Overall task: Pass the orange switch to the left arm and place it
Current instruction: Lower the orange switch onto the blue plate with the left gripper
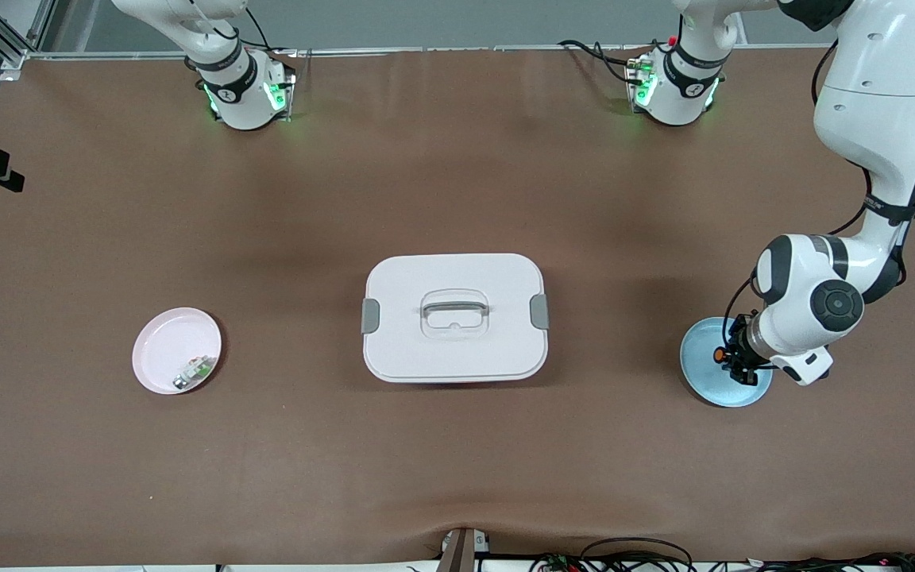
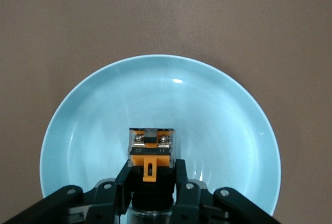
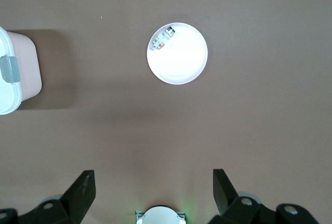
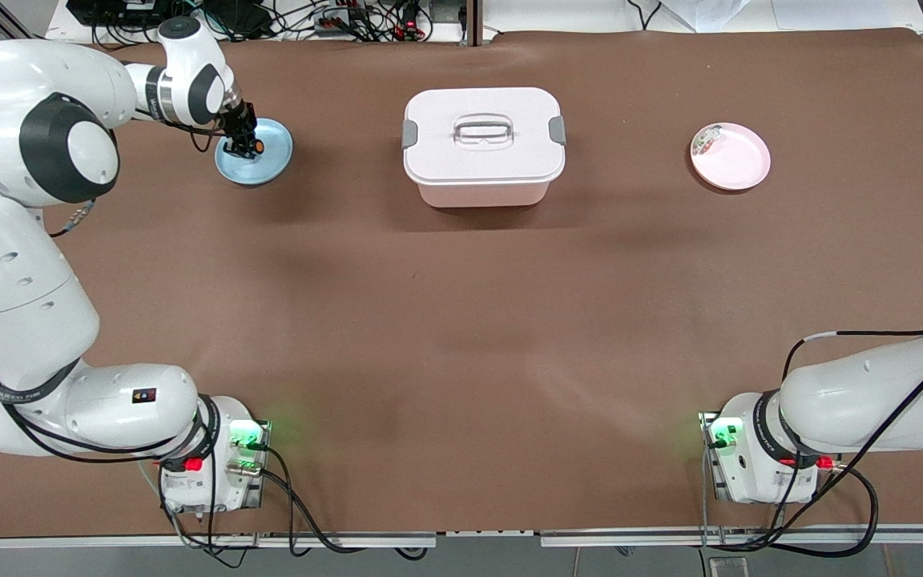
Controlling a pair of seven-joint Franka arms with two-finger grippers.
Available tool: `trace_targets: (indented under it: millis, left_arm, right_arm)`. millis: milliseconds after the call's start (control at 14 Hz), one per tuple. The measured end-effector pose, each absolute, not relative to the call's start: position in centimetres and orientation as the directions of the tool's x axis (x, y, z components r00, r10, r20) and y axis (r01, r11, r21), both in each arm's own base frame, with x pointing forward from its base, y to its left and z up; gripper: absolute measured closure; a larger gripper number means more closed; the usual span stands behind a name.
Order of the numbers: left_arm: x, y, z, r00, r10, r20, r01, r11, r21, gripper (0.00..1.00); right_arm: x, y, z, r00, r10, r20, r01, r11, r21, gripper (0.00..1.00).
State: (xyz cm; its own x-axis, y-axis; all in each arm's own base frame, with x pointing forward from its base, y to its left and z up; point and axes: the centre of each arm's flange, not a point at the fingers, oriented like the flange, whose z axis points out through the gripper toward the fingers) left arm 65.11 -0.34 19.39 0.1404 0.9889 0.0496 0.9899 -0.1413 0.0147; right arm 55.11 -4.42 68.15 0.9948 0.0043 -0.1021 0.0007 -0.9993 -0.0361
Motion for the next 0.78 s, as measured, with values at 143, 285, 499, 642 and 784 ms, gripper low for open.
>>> trace_targets:
  millis: [143,285,499,642,784]
  left_arm:
    - [65.23,-0.22,19.24,0.139,0.989,0.050,0.990,-0.140,0.015,0.65]
    - [65.30,-0.11,19.29,0.137,0.989,0.051,0.990,-0.138,0.016,0.65]
    - [65.36,-0.10,19.36,0.137,0.989,0.051,0.990,-0.138,0.018,0.65]
    - [65.50,-0.09,19.51,0.137,0.989,0.052,0.990,-0.138,0.022,0.59]
    - [65.73,-0.08,19.77,0.136,0.989,0.053,0.990,-0.138,0.029,0.56]
  right_arm:
    - [55.12,-4.26,68.08,0.995,0.008,-0.104,0.004,-0.999,-0.037,0.00]
    - [55.14,-4.22,68.08,0.995,0.008,-0.103,0.004,-0.999,-0.037,0.00]
    - [55.21,-4.30,68.13,0.995,0.007,-0.097,0.003,-0.999,-0.036,0.00]
    - [55.22,-4.35,68.00,0.995,0.006,-0.100,0.002,-0.999,-0.037,0.00]
    - [55.24,-4.46,67.70,0.994,0.004,-0.107,0.000,-0.999,-0.037,0.00]
